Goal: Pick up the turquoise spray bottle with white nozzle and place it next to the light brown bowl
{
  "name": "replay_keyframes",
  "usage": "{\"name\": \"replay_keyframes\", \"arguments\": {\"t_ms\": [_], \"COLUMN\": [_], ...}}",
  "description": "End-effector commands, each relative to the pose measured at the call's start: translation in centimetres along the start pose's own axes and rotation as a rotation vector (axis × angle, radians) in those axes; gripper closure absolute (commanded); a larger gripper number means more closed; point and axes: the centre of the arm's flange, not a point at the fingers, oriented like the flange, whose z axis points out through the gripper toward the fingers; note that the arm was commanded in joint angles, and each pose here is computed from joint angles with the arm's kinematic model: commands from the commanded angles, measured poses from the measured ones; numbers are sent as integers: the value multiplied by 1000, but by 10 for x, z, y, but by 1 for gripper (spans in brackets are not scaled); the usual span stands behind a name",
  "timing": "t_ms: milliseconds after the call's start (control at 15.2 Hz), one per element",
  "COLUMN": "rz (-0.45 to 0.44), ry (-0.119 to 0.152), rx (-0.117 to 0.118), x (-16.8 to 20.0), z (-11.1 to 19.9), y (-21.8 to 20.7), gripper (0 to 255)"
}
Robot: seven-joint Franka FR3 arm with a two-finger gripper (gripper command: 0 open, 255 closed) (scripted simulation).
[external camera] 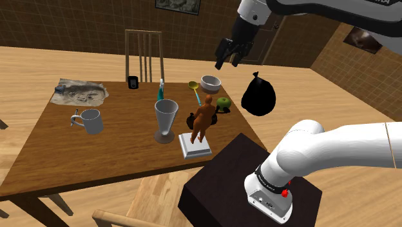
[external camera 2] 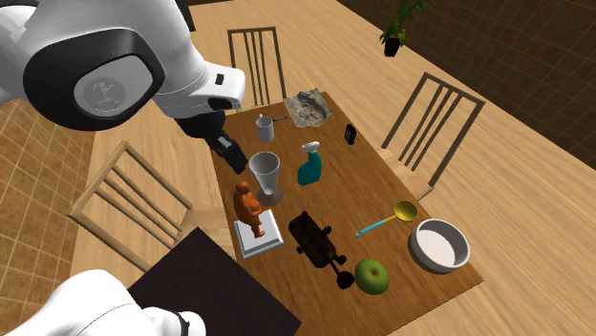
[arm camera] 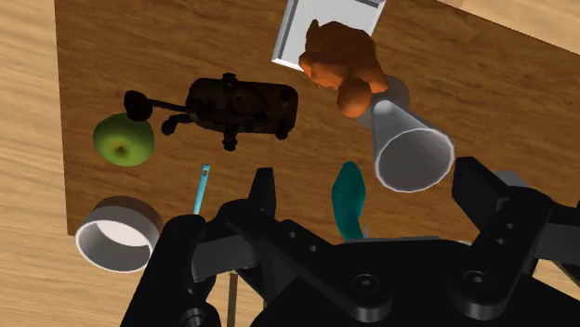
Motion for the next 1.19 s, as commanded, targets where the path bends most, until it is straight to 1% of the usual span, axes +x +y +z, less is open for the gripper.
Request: {"name": "replay_keyframes", "arguments": {"t_ms": [0,528,1122], "rz": [0,82,175], "ry": [0,83,177], "rx": [0,-33,-71], "x": [0,30,75], "z": [0,94,197], "y": [0,-32,-60], "gripper": [0,0,0]}}
